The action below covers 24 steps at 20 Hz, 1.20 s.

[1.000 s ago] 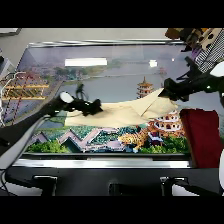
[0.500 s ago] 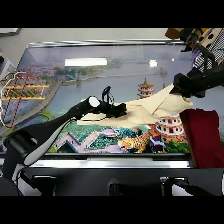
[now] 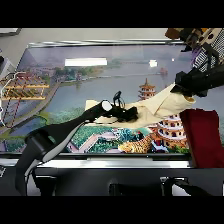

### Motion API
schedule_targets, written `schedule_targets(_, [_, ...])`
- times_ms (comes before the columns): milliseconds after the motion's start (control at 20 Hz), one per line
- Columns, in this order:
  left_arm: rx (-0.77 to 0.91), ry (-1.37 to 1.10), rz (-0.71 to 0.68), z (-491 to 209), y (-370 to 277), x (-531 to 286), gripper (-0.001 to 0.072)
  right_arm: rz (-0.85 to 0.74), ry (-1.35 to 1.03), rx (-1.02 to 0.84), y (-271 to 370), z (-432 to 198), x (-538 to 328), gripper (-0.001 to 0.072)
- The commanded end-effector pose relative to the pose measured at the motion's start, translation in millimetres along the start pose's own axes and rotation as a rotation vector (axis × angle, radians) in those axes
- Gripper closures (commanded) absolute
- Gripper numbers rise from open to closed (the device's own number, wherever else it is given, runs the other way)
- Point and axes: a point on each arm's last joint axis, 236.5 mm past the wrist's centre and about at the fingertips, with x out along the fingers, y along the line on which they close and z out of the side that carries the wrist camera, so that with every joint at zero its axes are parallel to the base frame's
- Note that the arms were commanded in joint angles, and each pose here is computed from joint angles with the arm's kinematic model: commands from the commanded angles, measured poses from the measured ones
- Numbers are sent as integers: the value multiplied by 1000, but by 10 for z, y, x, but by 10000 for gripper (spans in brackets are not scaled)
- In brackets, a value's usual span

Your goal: Fold the clothes and pants, and hang the long-sleeved shirts on hangers.

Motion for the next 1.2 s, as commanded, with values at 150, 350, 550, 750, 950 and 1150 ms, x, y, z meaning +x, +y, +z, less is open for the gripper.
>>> schedule_targets(150, [-44, 132, -4, -278, -1, 227, 699, 27, -42, -4, 72, 88, -22, 682])
schedule_targets(350, [70, 120, 28, 130, 13, -444, 699, 105, -49, -89, 402, 77, 33, 682])
schedule_targets(550, [187, -28, 193, 865, 285, -1663, 698, 174, -61, -171, 1003, -2, 223, 682])
schedule_targets(750, [147, -210, 234, 1355, 408, -3027, 697, 226, 2, -223, 1550, -224, 661, 682])
schedule_targets(950, [90, -396, 267, 1542, 563, -4222, 697, 277, 28, -259, 2052, -409, 1190, 682])
schedule_targets(1150, [16, -502, 307, 1540, 842, -4971, 696, 276, 87, -270, 2283, -648, 1827, 682])
